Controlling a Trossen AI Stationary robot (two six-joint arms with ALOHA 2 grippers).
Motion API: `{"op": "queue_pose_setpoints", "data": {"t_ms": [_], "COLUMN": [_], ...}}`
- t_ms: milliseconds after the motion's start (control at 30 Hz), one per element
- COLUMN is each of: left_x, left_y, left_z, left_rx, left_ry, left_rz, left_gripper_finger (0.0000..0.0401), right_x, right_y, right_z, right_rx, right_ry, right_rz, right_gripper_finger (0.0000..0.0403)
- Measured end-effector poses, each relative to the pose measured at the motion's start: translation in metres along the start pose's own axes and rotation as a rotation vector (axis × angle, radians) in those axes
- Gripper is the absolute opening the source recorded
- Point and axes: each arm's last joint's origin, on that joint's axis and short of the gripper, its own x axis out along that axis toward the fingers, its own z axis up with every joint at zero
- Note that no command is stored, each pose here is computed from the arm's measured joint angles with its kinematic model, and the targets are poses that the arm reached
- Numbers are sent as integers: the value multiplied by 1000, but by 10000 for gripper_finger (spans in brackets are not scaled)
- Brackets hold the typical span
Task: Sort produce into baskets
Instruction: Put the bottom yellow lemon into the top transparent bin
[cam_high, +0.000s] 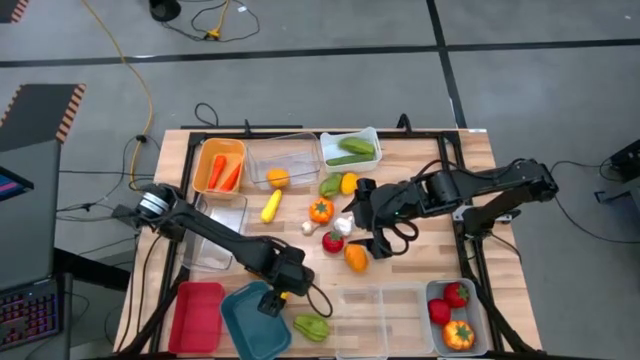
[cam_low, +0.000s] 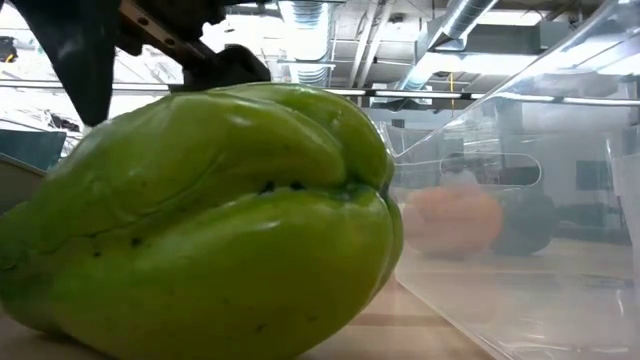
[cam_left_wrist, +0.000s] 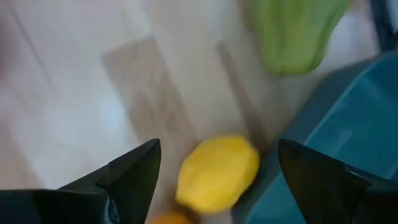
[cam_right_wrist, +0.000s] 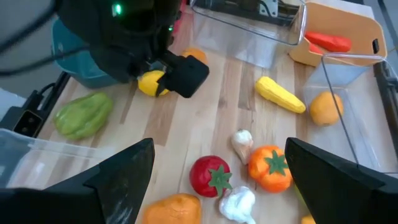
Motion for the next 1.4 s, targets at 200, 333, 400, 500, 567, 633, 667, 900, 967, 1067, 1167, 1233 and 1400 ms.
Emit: {"op": "queue_pose_setpoints", "data": {"t_ms": [200, 333, 400, 500, 567, 633, 667, 900, 967, 1067, 1167, 1233, 1400], "left_x": [5, 7, 7, 7, 7, 7, 7, 8, 10, 15, 20, 22, 29], "left_y": [2, 2, 2, 3, 3, 3, 2, -6, -8, -8, -8, -7, -7], "left_z": [1, -4, -4, -4, -4, -4, -4, -5, -5, -5, -5, -5, -4], "left_rx": [50, 51, 50, 53, 59, 65, 67, 97, 114, 125, 124, 127, 144], "left_ry": [92, 126, 132, 129, 129, 129, 129, 132, 134, 146, 159, 167, 183], "left_rz": [21, 27, 30, 56, 70, 70, 70, 65, 71, 86, 93, 96, 93], "left_gripper_finger": [309, 309, 309, 309, 309, 309, 309, 309, 309, 309, 309, 309, 309], "right_x": [0, 0, 0, 0, 0, 0, 0, 0, 0, 0, 0, 0, 0], "right_y": [3, 3, 4, 3, 3, 3, 4, 3, 4, 4, 3, 4, 3], "right_z": [-1, -2, -3, -3, -3, -3, -3, -3, -3, -3, -3, -3, -3], "right_rx": [-7, -11, -13, -13, -14, -14, -14, -14, -14, -14, -13, -13, -13], "right_ry": [10, 21, 30, 30, 30, 30, 30, 29, 30, 29, 28, 30, 29], "right_rz": [10, 12, 12, 12, 12, 12, 13, 13, 13, 13, 13, 14, 14], "right_gripper_finger": [387, 387, 387, 387, 387, 387, 387, 387, 387, 387, 387, 387, 387]}}
